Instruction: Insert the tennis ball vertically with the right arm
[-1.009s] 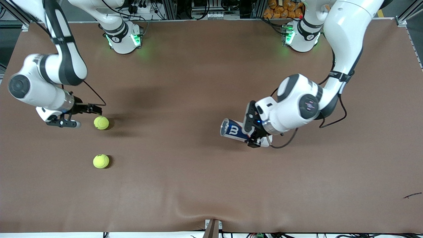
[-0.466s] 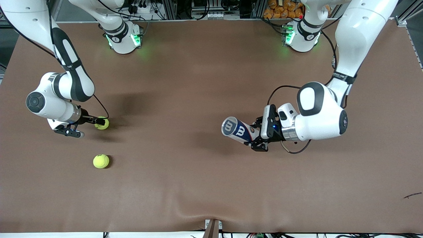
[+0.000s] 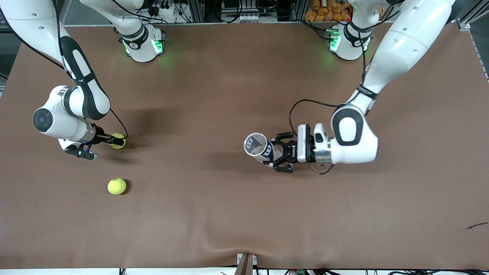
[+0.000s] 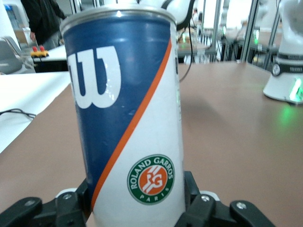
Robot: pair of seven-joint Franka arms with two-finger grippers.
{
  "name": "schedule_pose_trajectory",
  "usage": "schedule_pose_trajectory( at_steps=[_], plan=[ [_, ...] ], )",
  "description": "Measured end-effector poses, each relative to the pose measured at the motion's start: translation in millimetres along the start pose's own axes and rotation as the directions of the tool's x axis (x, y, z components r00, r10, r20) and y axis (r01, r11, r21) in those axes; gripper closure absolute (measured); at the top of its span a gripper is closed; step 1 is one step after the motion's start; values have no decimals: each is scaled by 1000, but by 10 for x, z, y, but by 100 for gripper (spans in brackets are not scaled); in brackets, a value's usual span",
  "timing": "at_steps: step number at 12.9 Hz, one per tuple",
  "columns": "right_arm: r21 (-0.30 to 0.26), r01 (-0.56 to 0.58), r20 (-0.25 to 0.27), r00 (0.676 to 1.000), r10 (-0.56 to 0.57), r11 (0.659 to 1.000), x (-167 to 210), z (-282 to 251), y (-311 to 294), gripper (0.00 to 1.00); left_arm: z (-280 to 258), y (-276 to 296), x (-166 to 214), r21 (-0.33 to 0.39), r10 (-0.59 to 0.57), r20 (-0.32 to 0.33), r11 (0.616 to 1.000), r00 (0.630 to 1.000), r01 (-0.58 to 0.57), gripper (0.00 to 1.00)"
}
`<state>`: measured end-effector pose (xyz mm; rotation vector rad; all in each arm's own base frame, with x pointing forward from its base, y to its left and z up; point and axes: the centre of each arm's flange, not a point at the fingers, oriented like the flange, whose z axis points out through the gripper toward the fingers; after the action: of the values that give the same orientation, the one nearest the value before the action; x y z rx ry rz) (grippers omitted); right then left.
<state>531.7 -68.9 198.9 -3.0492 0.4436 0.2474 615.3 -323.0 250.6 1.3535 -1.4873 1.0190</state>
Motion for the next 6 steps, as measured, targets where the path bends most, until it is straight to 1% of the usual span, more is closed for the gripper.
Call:
schedule_pose_trajectory(
  at_steps=[1,2,4,5,6],
  plan=[
    [4,-7,7,1000,7,1000,-3,38,2,0,174,69,-43,8,-14,-45,1000,999,14,25],
    [8,-13,13,1000,13,1000,-6,68,3,0,343,144,-54,4,-23,-72,1000,997,23,25],
    [9,-14,17,1000,14,1000,-7,89,3,0,626,288,-114,-9,-50,-107,999,993,49,25],
    [9,-15,18,1000,15,1000,-8,95,3,0,760,360,-194,2,-57,-139,998,989,58,25],
    [9,-16,19,1000,16,1000,-9,102,3,4,932,457,-264,20,-61,-182,998,981,66,25]
  ],
)
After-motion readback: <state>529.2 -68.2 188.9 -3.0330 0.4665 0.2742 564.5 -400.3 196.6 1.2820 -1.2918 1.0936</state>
